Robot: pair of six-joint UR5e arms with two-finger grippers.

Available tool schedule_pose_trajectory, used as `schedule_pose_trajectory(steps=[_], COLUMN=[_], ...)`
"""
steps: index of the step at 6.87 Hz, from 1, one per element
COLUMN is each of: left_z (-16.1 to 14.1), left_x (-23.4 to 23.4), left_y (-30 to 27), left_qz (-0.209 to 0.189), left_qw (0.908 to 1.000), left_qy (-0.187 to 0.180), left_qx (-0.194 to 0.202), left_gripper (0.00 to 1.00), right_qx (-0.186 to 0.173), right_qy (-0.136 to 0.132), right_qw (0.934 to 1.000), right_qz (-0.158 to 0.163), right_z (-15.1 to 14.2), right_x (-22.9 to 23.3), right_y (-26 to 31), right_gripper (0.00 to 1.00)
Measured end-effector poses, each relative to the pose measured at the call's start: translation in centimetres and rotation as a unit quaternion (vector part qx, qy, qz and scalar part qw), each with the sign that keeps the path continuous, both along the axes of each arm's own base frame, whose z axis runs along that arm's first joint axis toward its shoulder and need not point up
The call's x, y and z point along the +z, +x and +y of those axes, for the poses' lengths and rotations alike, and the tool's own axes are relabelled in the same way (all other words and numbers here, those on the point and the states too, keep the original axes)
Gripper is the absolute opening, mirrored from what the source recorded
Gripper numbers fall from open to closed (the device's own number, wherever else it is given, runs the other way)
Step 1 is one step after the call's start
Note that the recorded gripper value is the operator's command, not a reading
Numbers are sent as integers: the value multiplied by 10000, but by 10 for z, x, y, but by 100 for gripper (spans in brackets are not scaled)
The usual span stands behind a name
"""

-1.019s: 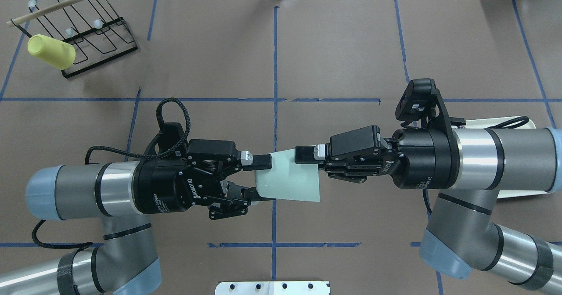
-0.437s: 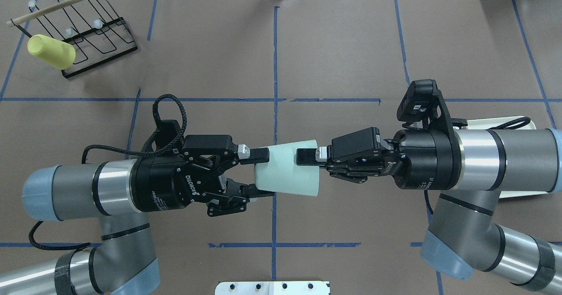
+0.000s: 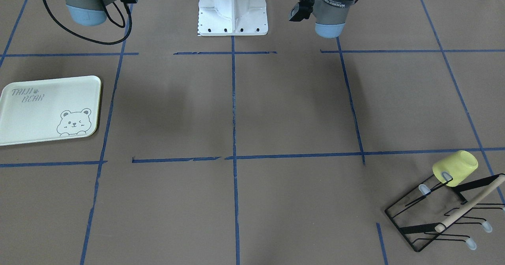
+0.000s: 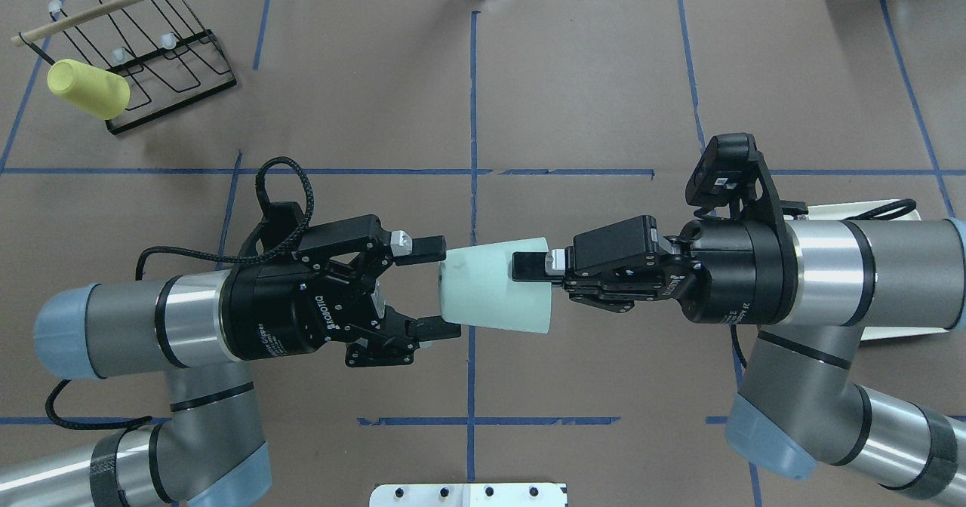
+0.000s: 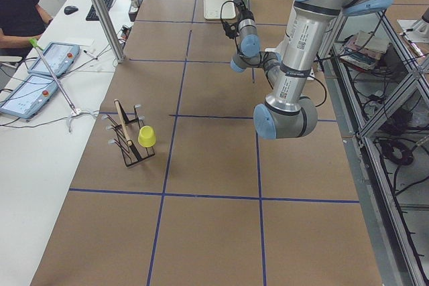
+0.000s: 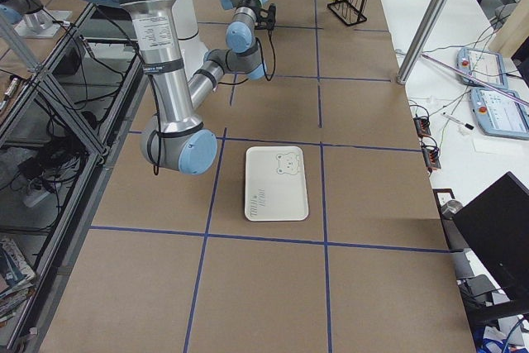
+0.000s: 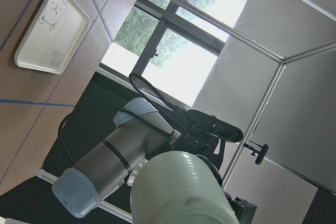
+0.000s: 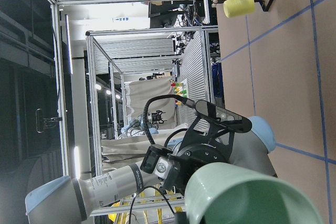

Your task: Left arm grabs green cup and hands to right arm on tray

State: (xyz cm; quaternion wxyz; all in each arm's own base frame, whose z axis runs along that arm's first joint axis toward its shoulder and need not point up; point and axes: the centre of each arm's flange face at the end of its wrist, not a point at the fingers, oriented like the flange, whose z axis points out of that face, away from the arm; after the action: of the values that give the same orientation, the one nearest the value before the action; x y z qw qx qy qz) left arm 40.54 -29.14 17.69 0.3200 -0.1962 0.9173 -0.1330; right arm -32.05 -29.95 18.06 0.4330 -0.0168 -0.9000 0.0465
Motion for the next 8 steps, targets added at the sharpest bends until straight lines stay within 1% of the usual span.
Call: schedule_pose_trajectory(steps=[1, 2, 3, 4, 5, 6, 7, 8], left_z=[-6, -17, -31, -49, -72, -90, -105, -120], left_x=[3, 10, 17, 22, 23, 23, 25, 32], left_y=[-3, -7, -12, -17, -21, -20, -14, -7], left_qz=[-75, -210, -358, -647, -1227, -1983, -2824, -3732], left_qw=[9999, 9994, 9984, 9956, 9874, 9715, 9468, 9117], left_qy=[-48, -130, -202, -289, -371, -315, -153, -31], left_qx=[-86, -230, -384, -607, -933, -1260, -1535, -1718], left_gripper=[100, 100, 100, 100, 100, 100, 100, 100], right_qx=[95, 279, 534, 833, 1117, 1314, 1495, 1636], right_qy=[-81, -200, -367, -602, -804, -875, -900, -811], right_qw=[9998, 9988, 9961, 9902, 9809, 9706, 9565, 9348], right_qz=[137, 336, 599, 943, 1371, 1818, 2338, 3048], right_z=[-5, -12, -20, -30, -44, -63, -85, -109], right_x=[14, 35, 62, 96, 135, 173, 210, 238], right_y=[8, 27, 54, 82, 108, 131, 158, 183], right_gripper=[0, 0, 0, 0, 0, 0, 0, 0])
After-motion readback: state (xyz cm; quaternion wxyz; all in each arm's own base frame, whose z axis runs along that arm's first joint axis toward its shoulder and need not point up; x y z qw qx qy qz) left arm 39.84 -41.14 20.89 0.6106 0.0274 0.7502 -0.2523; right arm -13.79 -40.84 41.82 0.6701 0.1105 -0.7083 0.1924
